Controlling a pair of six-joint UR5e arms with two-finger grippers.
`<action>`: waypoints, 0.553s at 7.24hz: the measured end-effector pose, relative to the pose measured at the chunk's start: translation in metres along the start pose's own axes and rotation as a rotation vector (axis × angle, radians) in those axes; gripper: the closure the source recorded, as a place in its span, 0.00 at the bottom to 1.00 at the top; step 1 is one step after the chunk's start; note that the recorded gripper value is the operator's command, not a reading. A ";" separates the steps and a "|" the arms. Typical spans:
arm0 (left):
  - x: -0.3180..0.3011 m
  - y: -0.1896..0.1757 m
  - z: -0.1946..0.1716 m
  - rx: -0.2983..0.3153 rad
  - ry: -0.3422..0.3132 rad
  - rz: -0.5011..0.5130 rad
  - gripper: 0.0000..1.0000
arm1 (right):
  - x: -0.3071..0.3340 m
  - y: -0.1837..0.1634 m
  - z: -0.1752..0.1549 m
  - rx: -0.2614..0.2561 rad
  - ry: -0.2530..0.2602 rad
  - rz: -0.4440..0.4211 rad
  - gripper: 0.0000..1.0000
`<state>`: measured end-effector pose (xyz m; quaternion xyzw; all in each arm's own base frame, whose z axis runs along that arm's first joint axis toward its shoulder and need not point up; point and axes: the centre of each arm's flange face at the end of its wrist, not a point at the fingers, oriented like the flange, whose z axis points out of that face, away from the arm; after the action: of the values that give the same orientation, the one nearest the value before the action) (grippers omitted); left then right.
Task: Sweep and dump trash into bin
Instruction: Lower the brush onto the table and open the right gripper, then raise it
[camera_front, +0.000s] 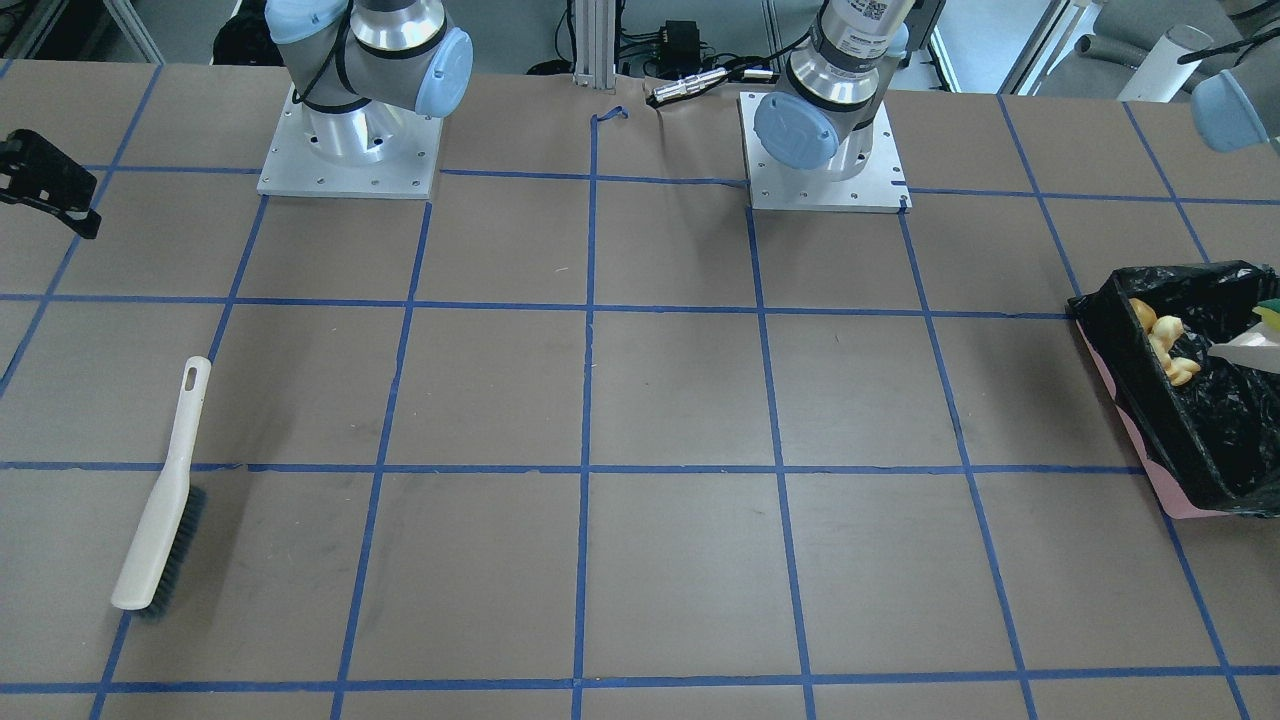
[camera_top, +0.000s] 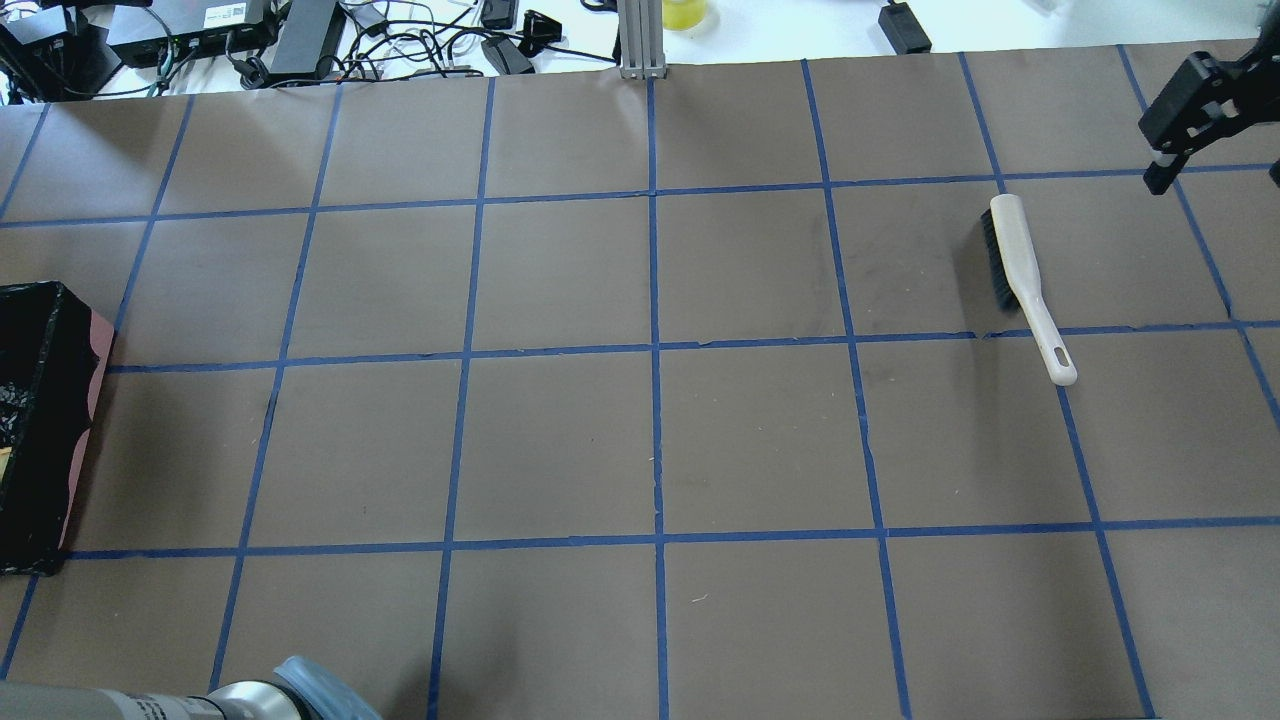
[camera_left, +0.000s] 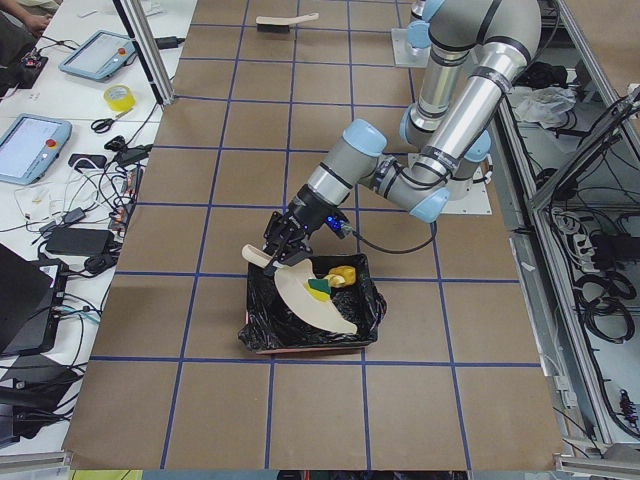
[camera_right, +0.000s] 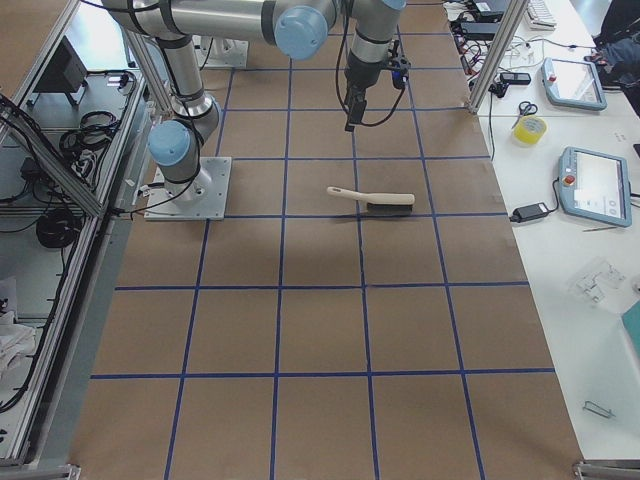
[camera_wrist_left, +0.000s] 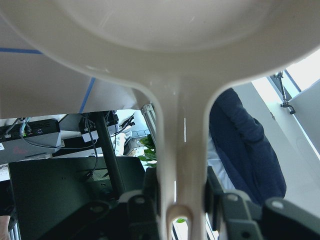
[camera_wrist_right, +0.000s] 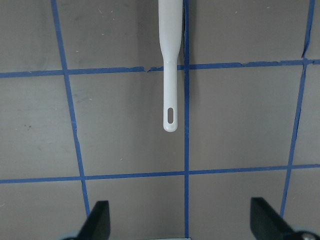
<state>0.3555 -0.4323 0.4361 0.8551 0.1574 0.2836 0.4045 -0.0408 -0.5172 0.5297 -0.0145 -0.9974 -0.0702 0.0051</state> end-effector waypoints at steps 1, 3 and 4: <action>0.003 -0.008 -0.007 -0.022 0.027 -0.012 0.97 | -0.028 0.005 -0.006 0.005 -0.007 0.002 0.00; 0.003 -0.022 -0.017 -0.046 0.058 -0.023 0.97 | -0.100 0.016 -0.011 0.012 0.000 0.009 0.00; 0.003 -0.027 -0.022 -0.048 0.066 -0.025 0.97 | -0.123 0.025 -0.016 0.031 0.005 -0.006 0.00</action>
<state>0.3434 -0.4005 0.4275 0.8334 0.1746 0.3101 0.4228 0.0834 -0.4981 0.5475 -0.0111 -0.9984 -0.0549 0.0077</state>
